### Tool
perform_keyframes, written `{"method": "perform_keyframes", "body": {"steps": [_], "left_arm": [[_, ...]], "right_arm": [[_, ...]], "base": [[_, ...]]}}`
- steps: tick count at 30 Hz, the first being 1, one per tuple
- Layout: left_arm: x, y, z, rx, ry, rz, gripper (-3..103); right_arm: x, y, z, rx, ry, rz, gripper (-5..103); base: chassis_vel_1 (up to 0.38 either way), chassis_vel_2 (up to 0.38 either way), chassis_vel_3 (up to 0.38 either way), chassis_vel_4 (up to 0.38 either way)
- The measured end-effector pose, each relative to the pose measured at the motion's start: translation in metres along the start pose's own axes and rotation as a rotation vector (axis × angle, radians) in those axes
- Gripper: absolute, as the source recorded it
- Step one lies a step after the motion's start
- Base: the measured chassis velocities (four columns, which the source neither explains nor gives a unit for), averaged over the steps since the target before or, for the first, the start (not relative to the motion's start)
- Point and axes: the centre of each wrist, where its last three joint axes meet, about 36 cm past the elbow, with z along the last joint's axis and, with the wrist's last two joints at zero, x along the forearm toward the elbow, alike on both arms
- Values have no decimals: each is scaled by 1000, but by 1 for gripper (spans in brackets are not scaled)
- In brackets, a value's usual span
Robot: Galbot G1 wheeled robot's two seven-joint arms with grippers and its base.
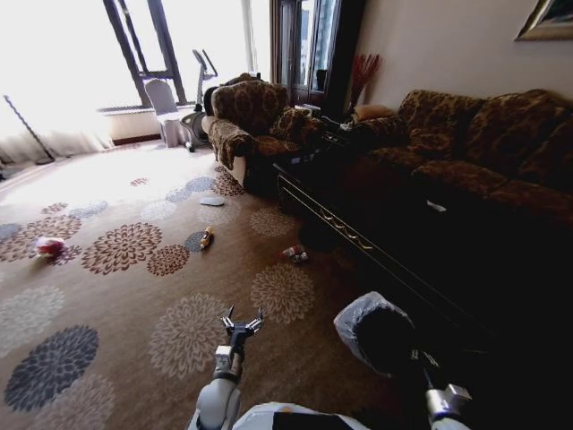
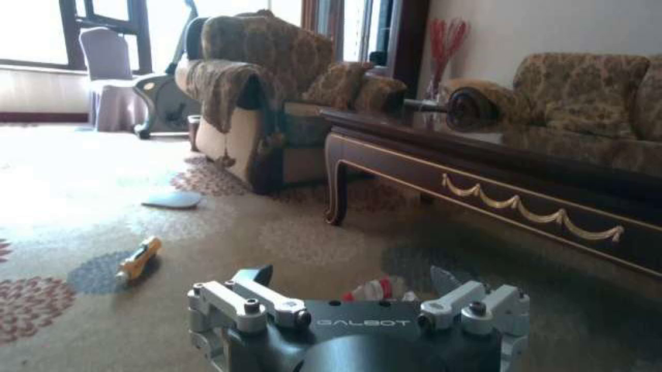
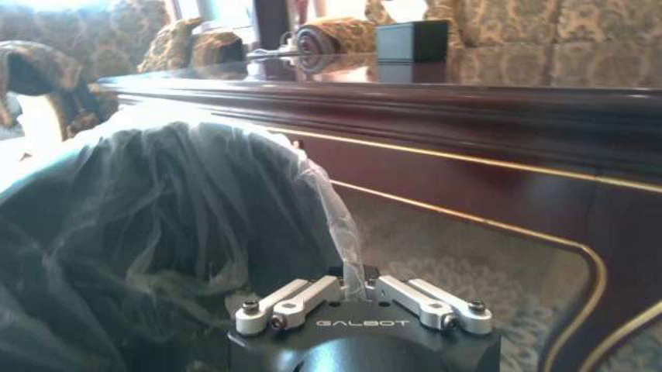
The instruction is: Pick up the trash from the ground and place it into the trash bin.
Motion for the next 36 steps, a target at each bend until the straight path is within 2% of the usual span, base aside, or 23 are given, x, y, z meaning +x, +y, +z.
{"method": "perform_keyframes", "body": {"steps": [5,8,12,14,16,18,20,25,30,32,36], "left_arm": [[-8,9,-8,-25,-31,9,100],[-9,18,-25,-34,-40,14,100],[-6,20,-35,-18,-38,11,100],[-5,13,-36,6,-30,12,100],[-3,10,-35,8,-24,22,100],[4,4,-17,-35,6,50,100],[6,2,-11,-48,19,57,100],[9,-5,-4,-62,53,25,100],[5,0,-17,-34,20,-10,100],[4,1,-27,-13,-7,-18,100],[3,8,-32,-15,-13,-13,100]], "right_arm": [[0,19,-18,-29,-20,-26,1],[-1,39,-25,-76,-15,-57,1],[-7,56,-26,-101,-28,-79,1],[-10,63,-25,-103,-33,-89,1],[-11,63,-23,-100,-31,-92,1],[-9,59,-18,-93,-25,-89,1],[-8,55,-18,-88,-25,-87,1],[-3,39,-30,-74,-43,-78,1],[-3,40,-35,-62,-52,-81,1],[-4,50,-40,-59,-64,-101,1],[-10,60,-48,-54,-84,-108,1]], "base": [[-3,-15,-21,-14],[0,0,0,0],[0,0,0,0],[0,0,0,0],[0,0,0,0],[0,0,0,0],[0,0,0,0],[0,0,0,0],[0,0,0,0],[0,0,0,0],[0,0,0,0]]}}
